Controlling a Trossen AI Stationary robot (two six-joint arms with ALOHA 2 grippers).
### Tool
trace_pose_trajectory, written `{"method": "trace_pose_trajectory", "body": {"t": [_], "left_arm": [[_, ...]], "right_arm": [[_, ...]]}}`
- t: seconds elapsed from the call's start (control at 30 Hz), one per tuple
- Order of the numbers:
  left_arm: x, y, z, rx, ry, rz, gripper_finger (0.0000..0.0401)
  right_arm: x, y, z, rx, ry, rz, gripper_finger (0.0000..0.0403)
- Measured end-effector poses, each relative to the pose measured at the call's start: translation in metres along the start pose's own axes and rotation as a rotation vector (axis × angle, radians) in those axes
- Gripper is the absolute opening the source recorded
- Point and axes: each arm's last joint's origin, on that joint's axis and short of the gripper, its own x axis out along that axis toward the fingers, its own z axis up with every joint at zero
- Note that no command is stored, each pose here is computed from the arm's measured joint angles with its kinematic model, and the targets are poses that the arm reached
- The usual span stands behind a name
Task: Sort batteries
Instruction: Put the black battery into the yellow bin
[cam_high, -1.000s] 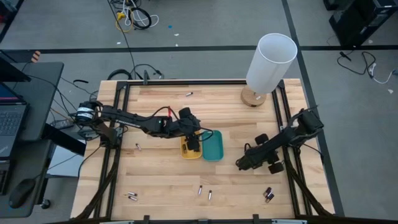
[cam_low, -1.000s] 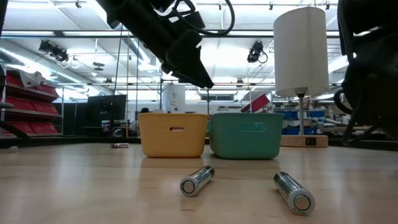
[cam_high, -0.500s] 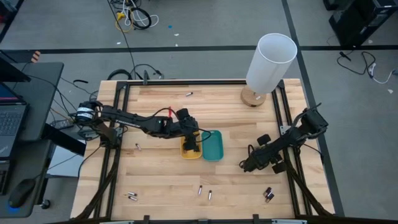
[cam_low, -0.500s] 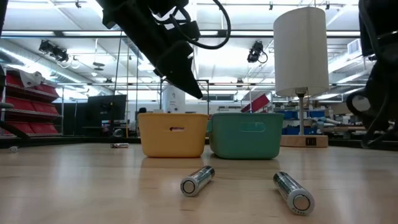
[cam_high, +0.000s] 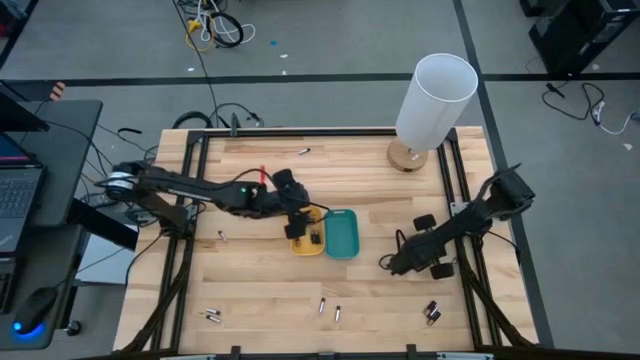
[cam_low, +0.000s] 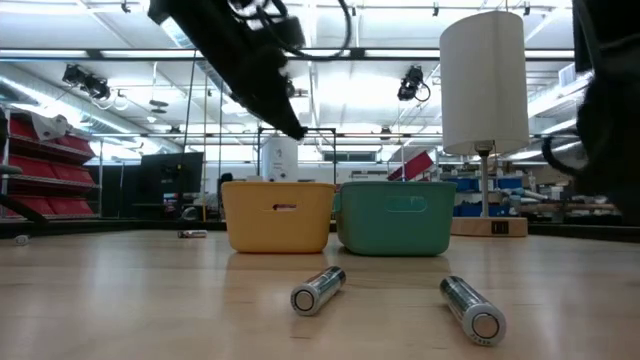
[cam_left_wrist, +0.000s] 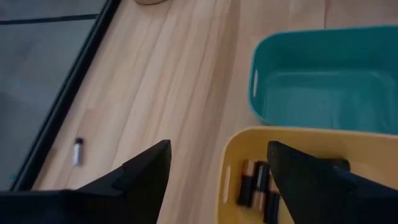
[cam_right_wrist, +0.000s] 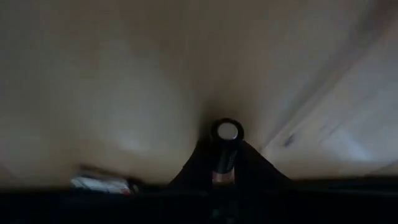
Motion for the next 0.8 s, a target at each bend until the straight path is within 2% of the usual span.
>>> {"method": "trace_pose_trajectory", "body": {"t": [0.23,0.43,0.6,0.7,0.8], "left_arm": [[-0.043,0.016,0.000,-0.063,-0.072,-0.014,0.0253],[-0.059,0.013,-0.025,-0.113,-0.103,-0.108,0.0241],[-0.054,0.004,-0.043,-0.170,-0.219,-0.194,0.0241],[-0.048,-0.002,-0.052,-0.202,-0.265,-0.220,0.0241],[-0.044,-0.009,-0.056,-0.234,-0.313,-0.247,0.0241]], "right_arm": [[-0.031,-0.014,-0.012,0.244,-0.327,-0.026,0.0026],[-0.069,-0.033,-0.022,0.441,-0.753,-0.030,0.0027],[-0.111,-0.055,-0.007,0.518,-1.221,0.054,0.0028],[-0.127,-0.071,0.010,0.530,-1.407,0.043,0.0028],[-0.131,-0.087,0.030,0.519,-1.507,0.046,0.0028]]}}
